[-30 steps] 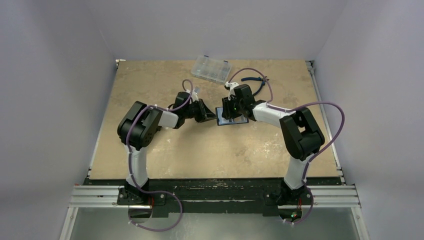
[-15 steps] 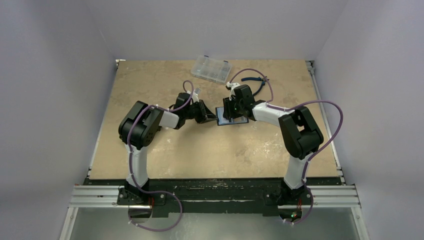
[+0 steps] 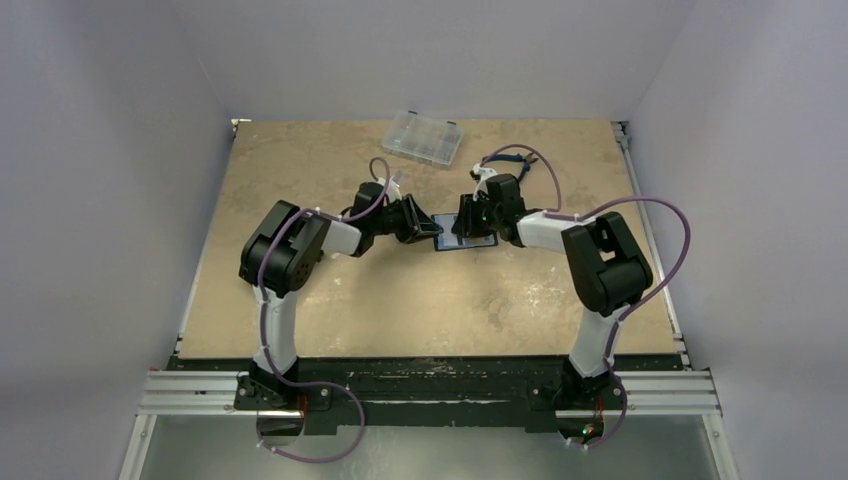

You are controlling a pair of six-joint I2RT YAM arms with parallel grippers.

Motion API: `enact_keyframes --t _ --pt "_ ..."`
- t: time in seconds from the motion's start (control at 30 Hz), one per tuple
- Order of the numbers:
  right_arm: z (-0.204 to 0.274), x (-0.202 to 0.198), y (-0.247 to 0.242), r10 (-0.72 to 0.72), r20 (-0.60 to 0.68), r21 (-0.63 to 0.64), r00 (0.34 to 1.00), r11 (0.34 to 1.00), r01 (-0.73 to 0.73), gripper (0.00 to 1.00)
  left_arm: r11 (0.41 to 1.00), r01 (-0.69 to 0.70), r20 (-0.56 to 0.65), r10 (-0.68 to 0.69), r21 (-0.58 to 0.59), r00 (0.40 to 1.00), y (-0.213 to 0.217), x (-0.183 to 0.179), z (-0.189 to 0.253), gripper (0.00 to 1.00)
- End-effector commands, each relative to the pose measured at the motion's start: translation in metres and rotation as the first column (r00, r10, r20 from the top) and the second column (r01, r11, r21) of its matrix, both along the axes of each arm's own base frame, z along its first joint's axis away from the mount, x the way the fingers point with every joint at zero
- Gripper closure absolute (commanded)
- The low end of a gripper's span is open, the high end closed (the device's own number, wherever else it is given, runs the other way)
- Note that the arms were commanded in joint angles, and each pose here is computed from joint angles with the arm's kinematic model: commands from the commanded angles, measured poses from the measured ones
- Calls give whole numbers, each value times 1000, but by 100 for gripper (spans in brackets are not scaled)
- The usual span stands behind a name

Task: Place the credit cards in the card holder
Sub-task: Insert the credit card into the card holder, then turn over the card slot in the card holder.

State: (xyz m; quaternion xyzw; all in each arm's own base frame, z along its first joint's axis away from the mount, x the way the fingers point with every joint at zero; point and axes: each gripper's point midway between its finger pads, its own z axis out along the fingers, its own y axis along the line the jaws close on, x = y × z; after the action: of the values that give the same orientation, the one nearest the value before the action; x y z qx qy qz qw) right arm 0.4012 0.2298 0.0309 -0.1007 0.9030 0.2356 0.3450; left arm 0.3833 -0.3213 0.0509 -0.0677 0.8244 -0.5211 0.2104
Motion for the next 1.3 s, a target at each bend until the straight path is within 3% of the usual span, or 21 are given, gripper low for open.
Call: enact_keyframes --t 0.0,0.17,0.2,0.27,0.87,1.07,1.27 --pt "-16 -12 -9 -7 -71 51 997 999 11 60 998 39 55 -36 -44 998 -19 4 14 69" --pt "-18 -13 -9 7 -78 64 997 998 -2 61 999 39 48 -38 -31 998 -26 3 9 67" --pt "-19 -13 -9 9 -82 63 997 998 -3 61 998 36 106 -30 -56 994 -27 6 40 67" --pt "-20 -13 -8 12 -85 65 996 998 -7 62 1000 18 51 -17 -9 999 -23 5 7 66" --pt "-22 -13 -5 23 -97 74 995 997 -16 65 997 -36 60 31 75 998 -15 2 3 59" --pt "-21 -13 -5 23 -96 74 995 997 -16 66 999 -9 65 6 49 998 -24 1 6 59" --pt "-21 -12 -5 23 -98 77 995 997 -16 66 1000 25 95 -27 15 995 -38 -1 16 66"
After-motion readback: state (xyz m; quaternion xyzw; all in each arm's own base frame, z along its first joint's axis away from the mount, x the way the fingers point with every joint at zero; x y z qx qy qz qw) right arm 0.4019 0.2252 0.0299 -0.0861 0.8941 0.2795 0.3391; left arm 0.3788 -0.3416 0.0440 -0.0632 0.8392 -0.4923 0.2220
